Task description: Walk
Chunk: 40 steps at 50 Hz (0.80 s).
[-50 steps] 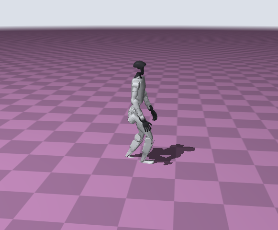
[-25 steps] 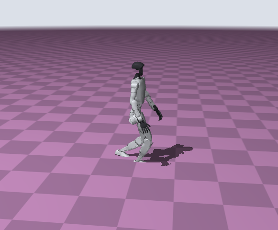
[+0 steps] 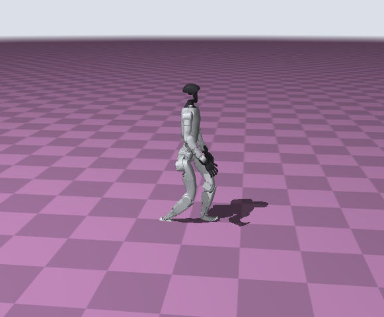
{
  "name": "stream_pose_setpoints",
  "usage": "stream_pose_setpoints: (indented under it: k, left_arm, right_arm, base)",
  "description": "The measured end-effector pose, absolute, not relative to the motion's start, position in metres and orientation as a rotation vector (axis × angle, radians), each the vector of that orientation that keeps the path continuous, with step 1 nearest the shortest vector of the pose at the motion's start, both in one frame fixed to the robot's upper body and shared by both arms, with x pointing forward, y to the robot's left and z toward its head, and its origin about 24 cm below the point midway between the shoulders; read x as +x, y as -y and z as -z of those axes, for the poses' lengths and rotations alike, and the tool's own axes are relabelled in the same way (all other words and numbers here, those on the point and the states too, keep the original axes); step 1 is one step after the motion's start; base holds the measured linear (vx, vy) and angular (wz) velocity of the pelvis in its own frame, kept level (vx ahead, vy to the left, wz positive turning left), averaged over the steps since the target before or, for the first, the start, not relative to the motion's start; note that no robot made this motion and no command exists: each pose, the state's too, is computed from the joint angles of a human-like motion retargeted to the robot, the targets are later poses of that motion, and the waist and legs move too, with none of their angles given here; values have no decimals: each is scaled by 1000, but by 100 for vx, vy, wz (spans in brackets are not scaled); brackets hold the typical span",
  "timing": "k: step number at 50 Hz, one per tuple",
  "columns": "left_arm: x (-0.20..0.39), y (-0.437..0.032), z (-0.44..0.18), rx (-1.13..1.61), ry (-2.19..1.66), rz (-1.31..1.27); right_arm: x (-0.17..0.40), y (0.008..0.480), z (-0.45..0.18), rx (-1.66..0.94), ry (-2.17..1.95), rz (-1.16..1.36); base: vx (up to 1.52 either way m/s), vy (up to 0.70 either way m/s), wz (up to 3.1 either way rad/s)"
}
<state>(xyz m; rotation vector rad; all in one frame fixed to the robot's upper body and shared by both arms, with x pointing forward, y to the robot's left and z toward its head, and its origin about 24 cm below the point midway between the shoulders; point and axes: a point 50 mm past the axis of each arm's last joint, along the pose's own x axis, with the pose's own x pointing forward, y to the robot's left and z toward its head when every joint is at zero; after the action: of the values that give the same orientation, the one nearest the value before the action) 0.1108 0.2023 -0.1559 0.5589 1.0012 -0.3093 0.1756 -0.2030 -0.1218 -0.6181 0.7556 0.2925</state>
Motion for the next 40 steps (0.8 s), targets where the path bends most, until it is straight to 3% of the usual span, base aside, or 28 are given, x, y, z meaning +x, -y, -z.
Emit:
stream_pose_setpoints:
  k: [10,28,35,40]
  left_arm:
    - [83,-210,163,509,-1111,235]
    - [205,-151,116,615,-629,417]
    - [214,-139,108,606,-566,449]
    - [212,-136,105,623,-538,468]
  right_arm:
    - [160,199,132,-587,-839,-360]
    - [109,243,146,-563,-1012,-110]
    - [95,244,149,-565,-1035,-65]
    - [116,244,141,-600,-945,-49]
  base:
    - [1,3,25]
    - [0,-1,-18]
    - [-1,-2,-43]
    - [-2,-2,-24]
